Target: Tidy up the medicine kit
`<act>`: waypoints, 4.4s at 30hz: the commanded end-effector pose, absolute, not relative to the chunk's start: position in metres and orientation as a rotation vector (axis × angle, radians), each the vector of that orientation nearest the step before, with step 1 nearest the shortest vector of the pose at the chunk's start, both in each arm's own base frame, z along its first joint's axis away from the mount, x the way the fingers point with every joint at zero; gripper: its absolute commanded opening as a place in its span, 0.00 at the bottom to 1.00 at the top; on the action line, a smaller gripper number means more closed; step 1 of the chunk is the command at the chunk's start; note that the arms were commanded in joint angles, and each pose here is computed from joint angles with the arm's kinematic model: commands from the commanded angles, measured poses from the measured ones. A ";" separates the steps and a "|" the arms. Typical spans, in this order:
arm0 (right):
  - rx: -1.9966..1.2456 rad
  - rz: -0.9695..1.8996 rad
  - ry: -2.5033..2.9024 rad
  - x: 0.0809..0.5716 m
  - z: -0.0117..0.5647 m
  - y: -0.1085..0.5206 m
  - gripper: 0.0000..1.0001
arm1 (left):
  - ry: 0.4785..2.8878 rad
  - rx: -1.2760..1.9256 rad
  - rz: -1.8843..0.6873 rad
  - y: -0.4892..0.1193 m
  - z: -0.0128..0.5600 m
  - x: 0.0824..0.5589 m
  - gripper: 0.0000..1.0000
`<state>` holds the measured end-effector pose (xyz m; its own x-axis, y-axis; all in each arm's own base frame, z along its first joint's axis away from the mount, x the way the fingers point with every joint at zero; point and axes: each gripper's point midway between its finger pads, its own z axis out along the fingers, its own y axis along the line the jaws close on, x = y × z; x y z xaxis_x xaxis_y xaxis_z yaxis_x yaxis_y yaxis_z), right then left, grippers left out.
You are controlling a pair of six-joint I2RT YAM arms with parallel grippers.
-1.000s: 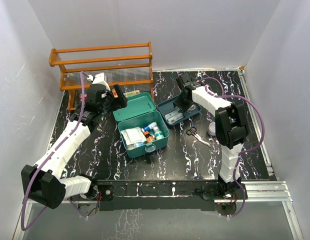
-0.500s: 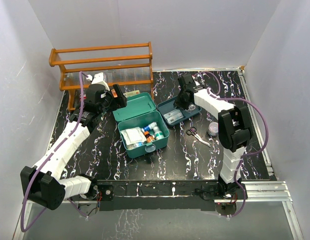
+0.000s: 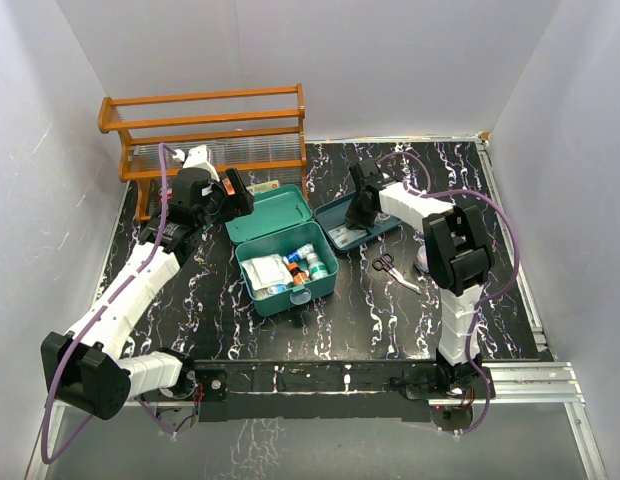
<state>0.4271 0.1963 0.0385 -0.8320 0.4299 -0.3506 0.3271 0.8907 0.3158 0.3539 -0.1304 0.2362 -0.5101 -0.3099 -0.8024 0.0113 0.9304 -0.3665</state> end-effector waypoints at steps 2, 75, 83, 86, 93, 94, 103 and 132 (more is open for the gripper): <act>0.513 0.301 2.600 0.435 0.038 0.193 0.07 | 2.026 -0.212 -0.413 -0.129 0.259 0.358 0.80; 0.194 -0.087 2.697 0.436 0.041 0.070 0.21 | 2.031 -0.192 -0.405 -0.131 0.256 0.362 0.80; 0.270 -0.020 2.633 0.432 0.086 0.075 0.45 | 2.030 -0.193 -0.423 -0.133 0.254 0.361 0.80; 0.311 0.018 2.640 0.407 0.092 0.075 0.50 | 2.025 -0.196 -0.443 -0.136 0.252 0.361 0.80; 0.335 0.112 2.676 0.350 0.087 0.077 0.53 | 2.027 -0.202 -0.500 -0.143 0.248 0.360 0.80; 0.332 0.132 2.691 0.343 0.082 0.079 0.53 | 2.028 -0.204 -0.508 -0.144 0.247 0.359 0.80; 0.314 0.231 2.768 0.320 0.049 0.092 0.48 | 2.041 -0.222 -0.531 -0.144 0.241 0.350 0.80; 0.288 -0.019 2.877 0.268 0.029 0.114 0.49 | 2.056 -0.221 -0.512 -0.143 0.235 0.352 0.80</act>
<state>0.2525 0.1226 0.0206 -0.9687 0.1895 -0.1606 0.1706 0.9774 0.1247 0.3512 -0.1449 0.2257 -0.5359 -0.3519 -0.7675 0.0395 0.8975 -0.4392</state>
